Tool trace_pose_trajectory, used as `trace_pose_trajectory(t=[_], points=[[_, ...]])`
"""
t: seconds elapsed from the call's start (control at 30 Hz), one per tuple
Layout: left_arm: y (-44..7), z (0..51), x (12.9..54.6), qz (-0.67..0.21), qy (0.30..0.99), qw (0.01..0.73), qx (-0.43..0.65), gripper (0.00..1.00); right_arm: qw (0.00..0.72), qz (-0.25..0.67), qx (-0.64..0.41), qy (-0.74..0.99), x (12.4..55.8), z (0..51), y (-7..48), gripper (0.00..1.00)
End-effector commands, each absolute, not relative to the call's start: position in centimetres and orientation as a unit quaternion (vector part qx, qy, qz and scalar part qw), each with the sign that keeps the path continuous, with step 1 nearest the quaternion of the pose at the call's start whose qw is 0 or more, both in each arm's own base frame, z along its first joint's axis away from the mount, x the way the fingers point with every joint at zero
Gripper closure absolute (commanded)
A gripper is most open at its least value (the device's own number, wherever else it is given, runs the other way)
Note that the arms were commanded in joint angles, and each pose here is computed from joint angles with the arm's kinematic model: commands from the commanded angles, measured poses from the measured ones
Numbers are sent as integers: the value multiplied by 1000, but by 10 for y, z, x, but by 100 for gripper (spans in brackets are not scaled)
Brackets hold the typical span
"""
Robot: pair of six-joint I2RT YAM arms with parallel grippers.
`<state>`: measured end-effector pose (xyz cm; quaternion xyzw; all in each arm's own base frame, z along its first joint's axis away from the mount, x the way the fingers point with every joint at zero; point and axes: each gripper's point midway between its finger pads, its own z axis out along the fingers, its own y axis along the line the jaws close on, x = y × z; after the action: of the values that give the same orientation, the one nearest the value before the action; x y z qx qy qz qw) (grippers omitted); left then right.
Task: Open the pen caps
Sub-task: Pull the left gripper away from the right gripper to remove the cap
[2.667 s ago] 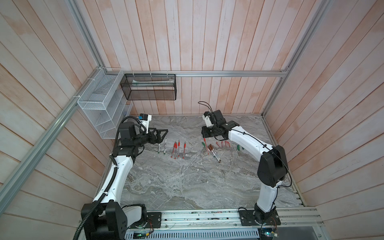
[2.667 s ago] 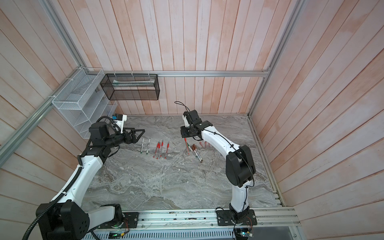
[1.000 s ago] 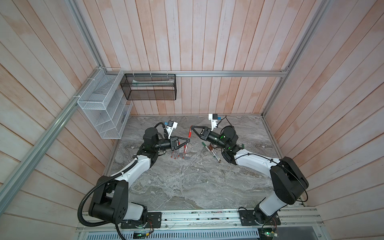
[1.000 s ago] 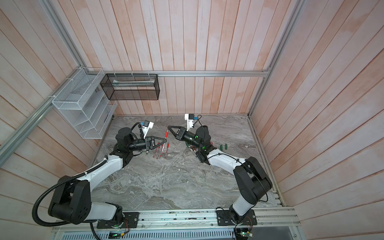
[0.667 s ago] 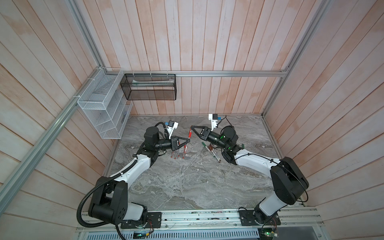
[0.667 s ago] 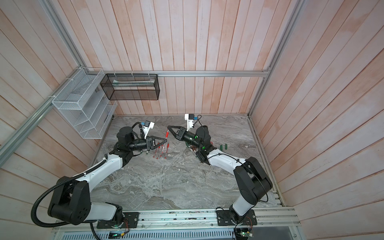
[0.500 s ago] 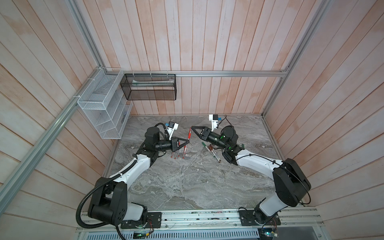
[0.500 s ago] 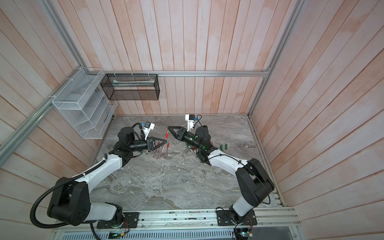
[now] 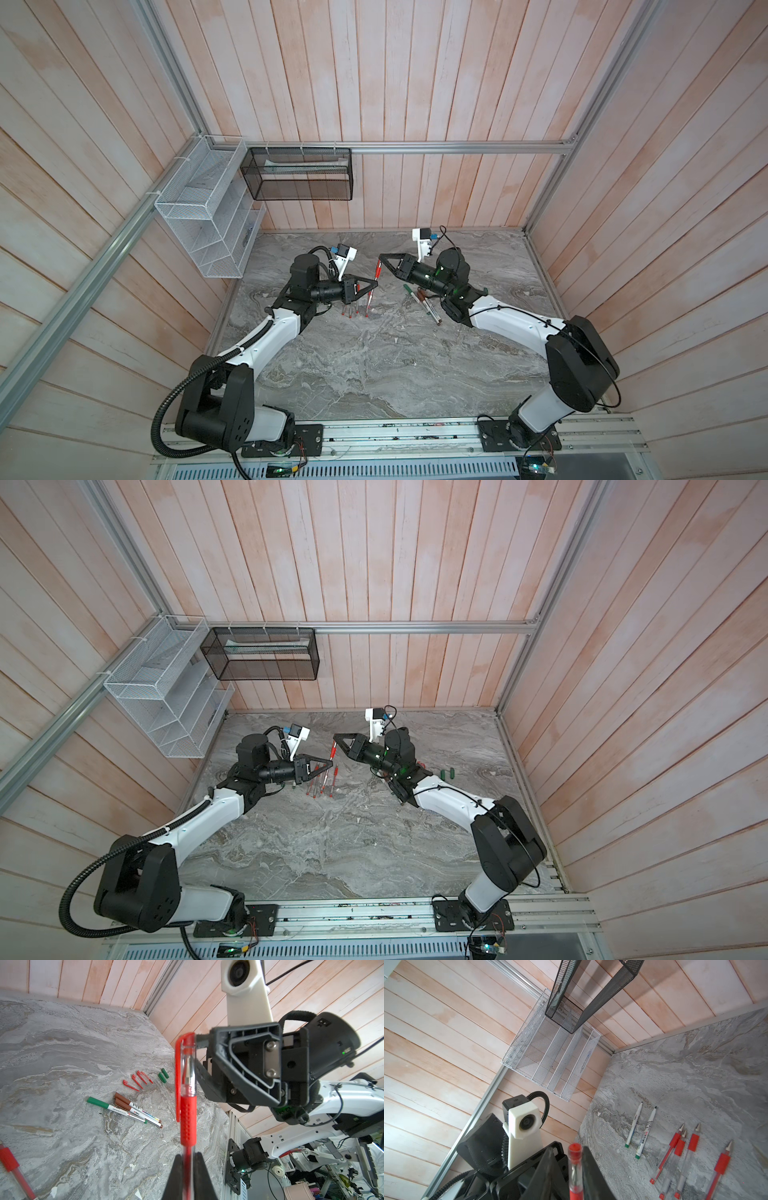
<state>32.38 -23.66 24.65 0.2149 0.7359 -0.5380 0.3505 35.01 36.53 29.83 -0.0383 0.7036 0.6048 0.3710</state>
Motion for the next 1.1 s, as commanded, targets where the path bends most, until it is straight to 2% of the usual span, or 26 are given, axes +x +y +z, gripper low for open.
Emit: trace_pose_trajectory(t=[0.0,0.33,0.6,0.73,0.87,1.07], points=[[-237,261,323,-534,721,376,234,100,364,603,-53,708,350,298,375,78],[-237,262,323,-531,725,371,234,100,363,607,-50,705,351,297,378,81],[-240,259,322,-533,725,367,236,100,364,611,-47,701,352,299,375,99],[-247,249,316,-530,724,364,249,100,375,606,-45,700,363,312,364,100],[-255,238,306,-529,729,349,258,100,421,606,-27,674,385,350,330,100],[-265,232,282,-544,720,331,277,100,485,613,40,622,408,397,244,100]])
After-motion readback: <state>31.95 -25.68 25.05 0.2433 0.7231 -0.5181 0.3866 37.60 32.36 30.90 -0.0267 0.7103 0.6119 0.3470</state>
